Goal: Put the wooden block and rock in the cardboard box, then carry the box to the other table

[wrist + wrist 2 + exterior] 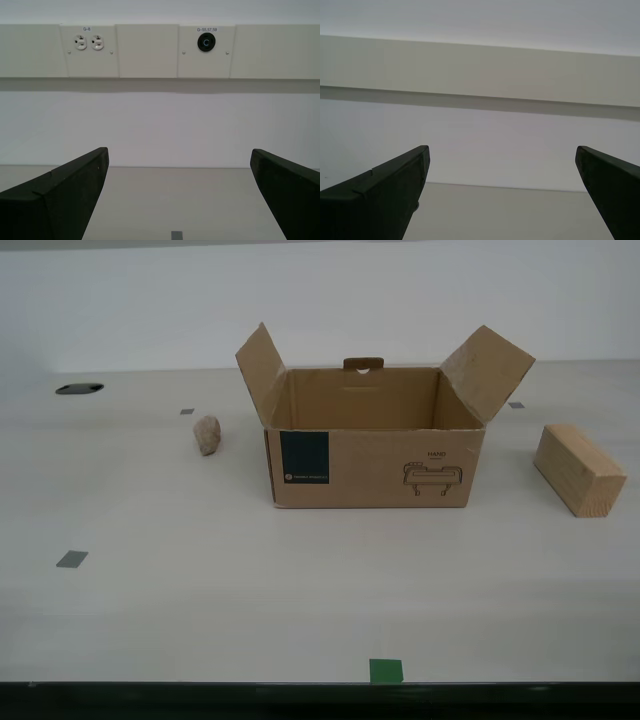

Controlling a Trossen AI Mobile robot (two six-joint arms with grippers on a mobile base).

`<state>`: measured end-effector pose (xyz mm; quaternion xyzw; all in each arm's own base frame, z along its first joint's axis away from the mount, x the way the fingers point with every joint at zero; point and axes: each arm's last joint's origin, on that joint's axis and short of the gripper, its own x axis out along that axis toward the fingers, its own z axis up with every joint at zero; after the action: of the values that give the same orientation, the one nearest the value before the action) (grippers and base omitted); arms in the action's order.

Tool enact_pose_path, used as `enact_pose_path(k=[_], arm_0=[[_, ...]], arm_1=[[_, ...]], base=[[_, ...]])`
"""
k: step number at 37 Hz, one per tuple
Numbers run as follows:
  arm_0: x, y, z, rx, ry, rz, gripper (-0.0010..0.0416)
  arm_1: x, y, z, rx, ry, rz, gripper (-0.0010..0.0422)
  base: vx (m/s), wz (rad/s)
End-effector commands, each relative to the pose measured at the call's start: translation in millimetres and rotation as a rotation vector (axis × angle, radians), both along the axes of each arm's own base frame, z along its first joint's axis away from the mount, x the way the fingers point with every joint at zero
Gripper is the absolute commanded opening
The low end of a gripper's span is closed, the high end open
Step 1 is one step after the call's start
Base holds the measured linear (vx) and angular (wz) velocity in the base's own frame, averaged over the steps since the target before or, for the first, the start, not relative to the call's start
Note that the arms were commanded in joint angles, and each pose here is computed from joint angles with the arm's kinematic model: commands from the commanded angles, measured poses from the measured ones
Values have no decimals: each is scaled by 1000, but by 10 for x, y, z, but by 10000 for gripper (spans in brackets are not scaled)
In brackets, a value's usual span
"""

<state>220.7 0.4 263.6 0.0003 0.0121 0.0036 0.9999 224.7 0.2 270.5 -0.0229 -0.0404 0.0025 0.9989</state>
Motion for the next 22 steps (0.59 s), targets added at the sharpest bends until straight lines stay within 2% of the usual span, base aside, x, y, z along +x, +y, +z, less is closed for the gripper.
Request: enact_pose_path(k=[1,22], arm_0=[[1,0,5,0,-3,0,397],[1,0,7,0,-5,0,389]], arm_1=[[0,0,3,1,-2,0,400],[0,0,3,1,0,0,400]], base=[[0,0],[0,0]])
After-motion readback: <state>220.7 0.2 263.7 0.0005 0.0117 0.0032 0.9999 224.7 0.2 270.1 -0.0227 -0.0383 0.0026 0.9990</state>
